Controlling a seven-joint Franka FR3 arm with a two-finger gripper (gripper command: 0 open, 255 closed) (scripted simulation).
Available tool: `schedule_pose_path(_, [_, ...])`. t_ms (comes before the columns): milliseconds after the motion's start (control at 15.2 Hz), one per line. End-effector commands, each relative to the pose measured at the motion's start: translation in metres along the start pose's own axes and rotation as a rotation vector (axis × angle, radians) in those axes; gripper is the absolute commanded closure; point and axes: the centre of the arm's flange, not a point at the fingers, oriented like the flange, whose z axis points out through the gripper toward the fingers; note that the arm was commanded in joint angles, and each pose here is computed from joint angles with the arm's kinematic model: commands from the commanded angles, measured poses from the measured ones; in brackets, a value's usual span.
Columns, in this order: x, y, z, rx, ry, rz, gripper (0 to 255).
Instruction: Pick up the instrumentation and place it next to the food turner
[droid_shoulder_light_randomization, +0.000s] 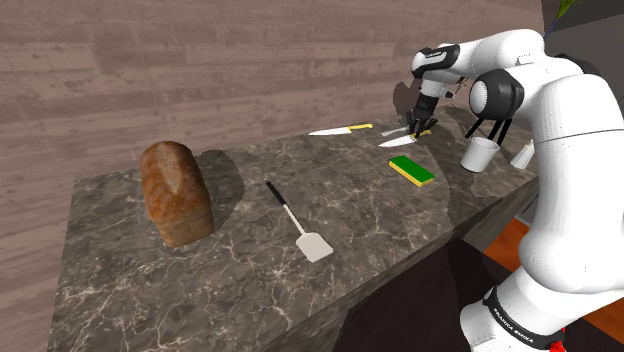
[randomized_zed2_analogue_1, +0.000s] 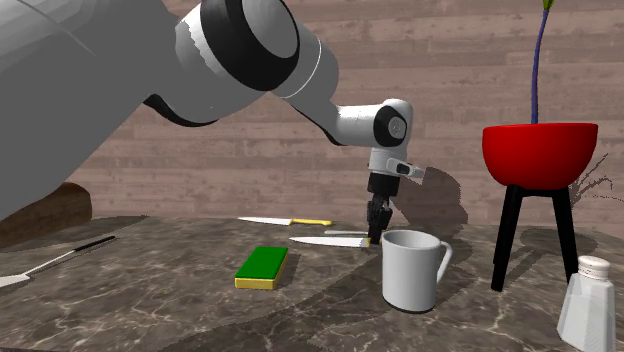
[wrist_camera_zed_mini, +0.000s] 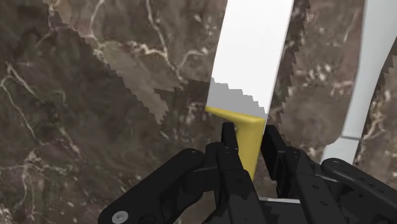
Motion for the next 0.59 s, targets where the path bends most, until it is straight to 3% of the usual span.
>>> schedule_pose_path(0, [0.0, 0.0, 0.0, -0.001, 0.0, 0.0, 255])
schedule_pose_path(528, [-0.002, 0.001, -0.01, -0.001, 0.0, 0.0, 255])
